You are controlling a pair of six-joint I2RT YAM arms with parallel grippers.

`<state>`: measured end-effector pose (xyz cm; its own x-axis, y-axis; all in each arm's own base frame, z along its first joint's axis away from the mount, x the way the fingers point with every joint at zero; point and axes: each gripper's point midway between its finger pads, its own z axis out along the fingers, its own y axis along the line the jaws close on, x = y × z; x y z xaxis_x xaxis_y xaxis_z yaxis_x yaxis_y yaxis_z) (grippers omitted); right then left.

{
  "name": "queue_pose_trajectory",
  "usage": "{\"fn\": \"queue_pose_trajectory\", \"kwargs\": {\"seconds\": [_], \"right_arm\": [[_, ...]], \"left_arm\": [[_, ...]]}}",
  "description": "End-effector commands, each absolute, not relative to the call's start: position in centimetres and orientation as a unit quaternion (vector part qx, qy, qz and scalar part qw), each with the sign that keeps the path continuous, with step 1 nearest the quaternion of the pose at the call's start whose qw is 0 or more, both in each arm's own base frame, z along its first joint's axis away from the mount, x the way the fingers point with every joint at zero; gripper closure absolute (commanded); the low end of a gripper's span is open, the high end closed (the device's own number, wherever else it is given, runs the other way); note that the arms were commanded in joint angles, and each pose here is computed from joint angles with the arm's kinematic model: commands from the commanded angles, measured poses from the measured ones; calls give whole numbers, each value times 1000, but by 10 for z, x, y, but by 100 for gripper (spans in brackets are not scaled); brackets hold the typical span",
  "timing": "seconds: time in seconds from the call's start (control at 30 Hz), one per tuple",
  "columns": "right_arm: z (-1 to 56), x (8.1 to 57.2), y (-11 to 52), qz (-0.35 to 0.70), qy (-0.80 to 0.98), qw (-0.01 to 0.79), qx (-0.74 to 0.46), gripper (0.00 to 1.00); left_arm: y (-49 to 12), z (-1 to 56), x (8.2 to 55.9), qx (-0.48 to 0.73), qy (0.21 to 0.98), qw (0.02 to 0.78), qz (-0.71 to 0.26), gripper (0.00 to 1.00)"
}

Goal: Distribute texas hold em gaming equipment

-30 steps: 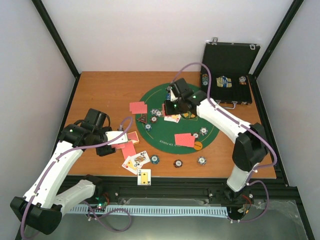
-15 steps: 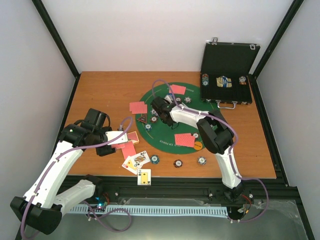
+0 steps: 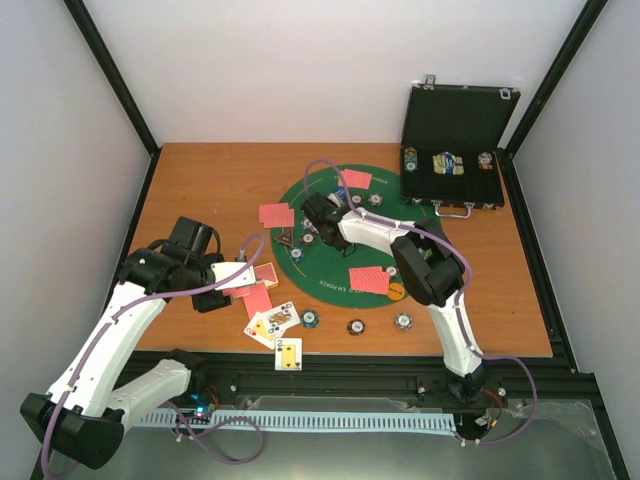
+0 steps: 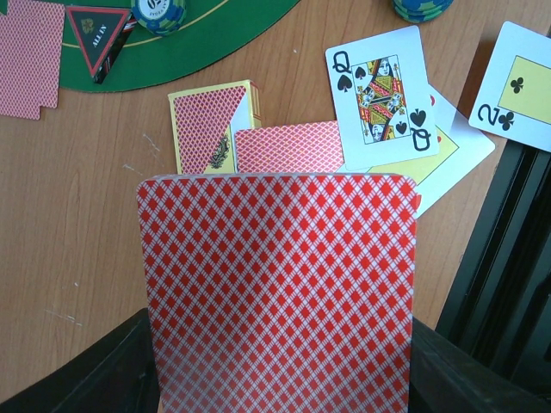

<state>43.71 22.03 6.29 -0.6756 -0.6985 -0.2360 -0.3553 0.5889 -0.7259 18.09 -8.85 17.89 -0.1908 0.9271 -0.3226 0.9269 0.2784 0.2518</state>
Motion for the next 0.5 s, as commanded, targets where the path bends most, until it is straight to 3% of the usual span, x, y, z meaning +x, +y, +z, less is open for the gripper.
{"fn": "queue_pose_trajectory", "kwargs": {"seconds": [0.0,0.3,0.47], "right_arm": [[41,419,221,-284,878,228,-309,75],[58,398,228,-209,900,236,-302,59],[96,386,255,-96,917,264,-282,39]], "left_arm": [[-92,197,184,600,765,235,2,73],[-93,199,185,600,764,235,0,73],[-92,200,184,600,765,235,0,73]]}}
